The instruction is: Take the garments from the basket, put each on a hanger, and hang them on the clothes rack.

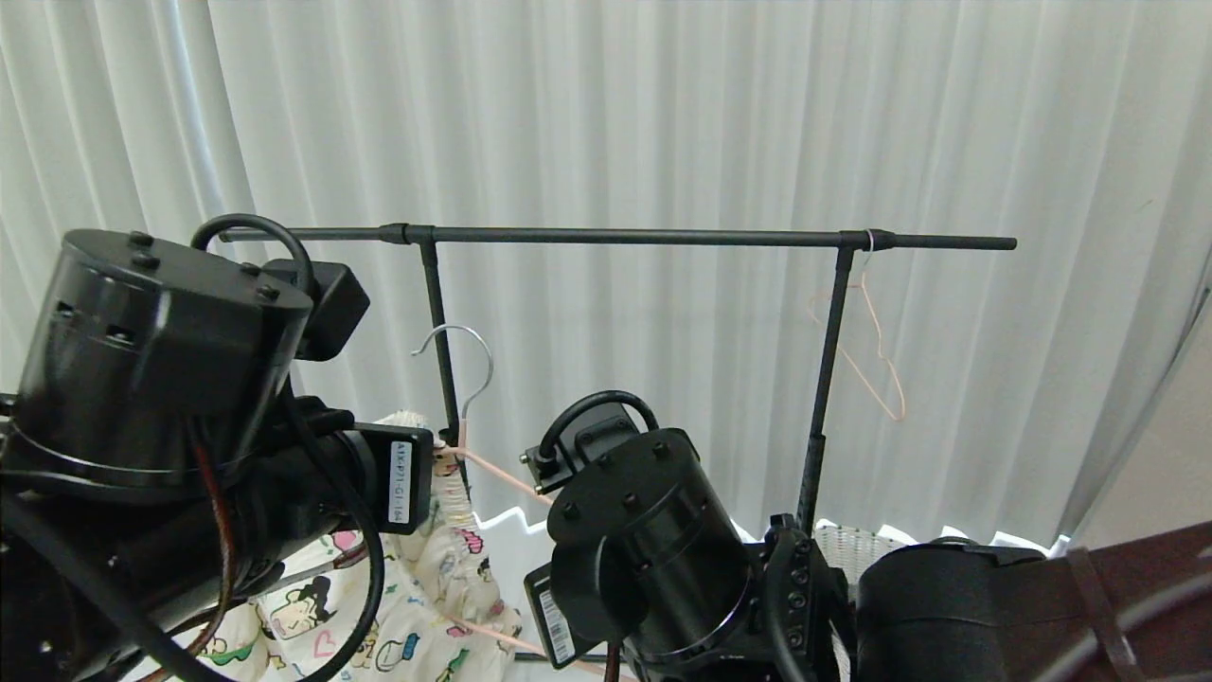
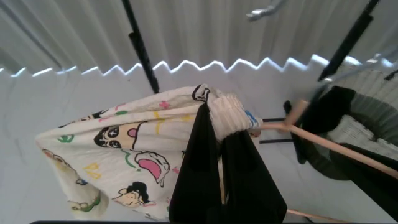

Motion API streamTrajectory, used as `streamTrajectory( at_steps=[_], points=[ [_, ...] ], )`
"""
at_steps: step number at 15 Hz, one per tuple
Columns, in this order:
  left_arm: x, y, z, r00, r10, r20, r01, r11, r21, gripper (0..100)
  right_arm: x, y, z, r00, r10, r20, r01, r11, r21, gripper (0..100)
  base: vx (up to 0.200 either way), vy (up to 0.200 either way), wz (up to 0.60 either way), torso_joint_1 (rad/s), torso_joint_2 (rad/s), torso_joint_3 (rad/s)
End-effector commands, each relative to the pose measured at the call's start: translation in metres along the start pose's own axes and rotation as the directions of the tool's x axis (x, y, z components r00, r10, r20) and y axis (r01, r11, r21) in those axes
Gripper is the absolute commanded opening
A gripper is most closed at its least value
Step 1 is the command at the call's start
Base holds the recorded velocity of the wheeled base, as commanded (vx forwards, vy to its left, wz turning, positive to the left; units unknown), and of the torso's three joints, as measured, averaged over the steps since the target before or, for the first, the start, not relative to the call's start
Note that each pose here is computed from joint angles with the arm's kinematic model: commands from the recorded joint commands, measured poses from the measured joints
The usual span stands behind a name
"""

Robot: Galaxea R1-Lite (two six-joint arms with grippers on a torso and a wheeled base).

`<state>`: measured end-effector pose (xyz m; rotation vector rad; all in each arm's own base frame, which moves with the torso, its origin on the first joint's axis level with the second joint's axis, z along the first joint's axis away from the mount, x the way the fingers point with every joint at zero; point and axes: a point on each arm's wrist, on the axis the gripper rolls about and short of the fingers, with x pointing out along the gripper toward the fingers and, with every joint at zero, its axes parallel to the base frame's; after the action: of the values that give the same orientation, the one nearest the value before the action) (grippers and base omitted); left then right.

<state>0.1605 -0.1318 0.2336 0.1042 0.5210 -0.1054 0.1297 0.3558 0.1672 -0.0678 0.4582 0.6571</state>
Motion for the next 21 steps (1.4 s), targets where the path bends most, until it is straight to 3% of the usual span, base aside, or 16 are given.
streamTrajectory(
  at_steps=[1, 5, 6, 9, 14, 15, 21],
  points=[
    [-0.009, 0.001, 0.0, 0.999, -0.022, 0.023, 0.022, 1.0, -0.008, 0, -0.001, 0.001, 0.001, 1.0, 0.003, 0.004, -0.003, 1.0, 0.002, 0, 0.0, 0.0, 0.0, 0.0, 0.0, 0.0],
    [-0.019, 0.005, -0.001, 0.995, -0.051, 0.08, 0.054, 0.998, -0.036, 0, -0.006, 0.002, 0.002, 0.999, -0.037, 0.028, 0.036, 0.999, 0.023, 0, 0.0, 0.0, 0.0, 0.0, 0.0, 0.0],
    [-0.027, 0.005, -0.001, 0.992, -0.085, 0.098, 0.089, 0.995, -0.035, 0, -0.006, 0.003, 0.003, 0.999, -0.035, 0.033, 0.034, 0.999, 0.029, 0, 0.0, 0.0, 0.0, 0.0, 0.0, 0.0],
    [-0.051, 0.008, -0.004, 0.957, -0.261, 0.123, 0.265, 0.964, -0.017, 0, -0.008, 0.004, 0.003, 0.998, -0.047, 0.047, 0.046, 0.998, 0.033, 0, 0.0, 0.0, 0.0, 0.0, 0.0, 0.0],
    [-0.054, 0.012, -0.009, 0.957, -0.263, 0.121, 0.266, 0.964, -0.007, 0, -0.012, 0.002, 0.01, 0.996, -0.044, 0.078, 0.039, 0.998, 0.055, 0, 0.0, 0.0, 0.0, 0.0, 0.0, 0.0],
    [-0.053, 0.012, -0.009, 0.958, -0.263, 0.119, 0.265, 0.964, -0.006, 100, -0.013, 0.001, 0.011, 0.996, -0.044, 0.081, 0.04, 0.998, 0.057, 0, 0.0, 0.0, 0.0, 0.0, 0.0, 0.0],
    [-0.058, 0.016, -0.007, 0.956, -0.252, 0.15, 0.255, 0.967, 0.002, 100, -0.015, -0.009, 0.02, 0.985, -0.127, 0.118, 0.116, 0.989, 0.094, 0, 0.0, 0.0, 0.0, 0.0, 0.0, 0.0]
  ],
)
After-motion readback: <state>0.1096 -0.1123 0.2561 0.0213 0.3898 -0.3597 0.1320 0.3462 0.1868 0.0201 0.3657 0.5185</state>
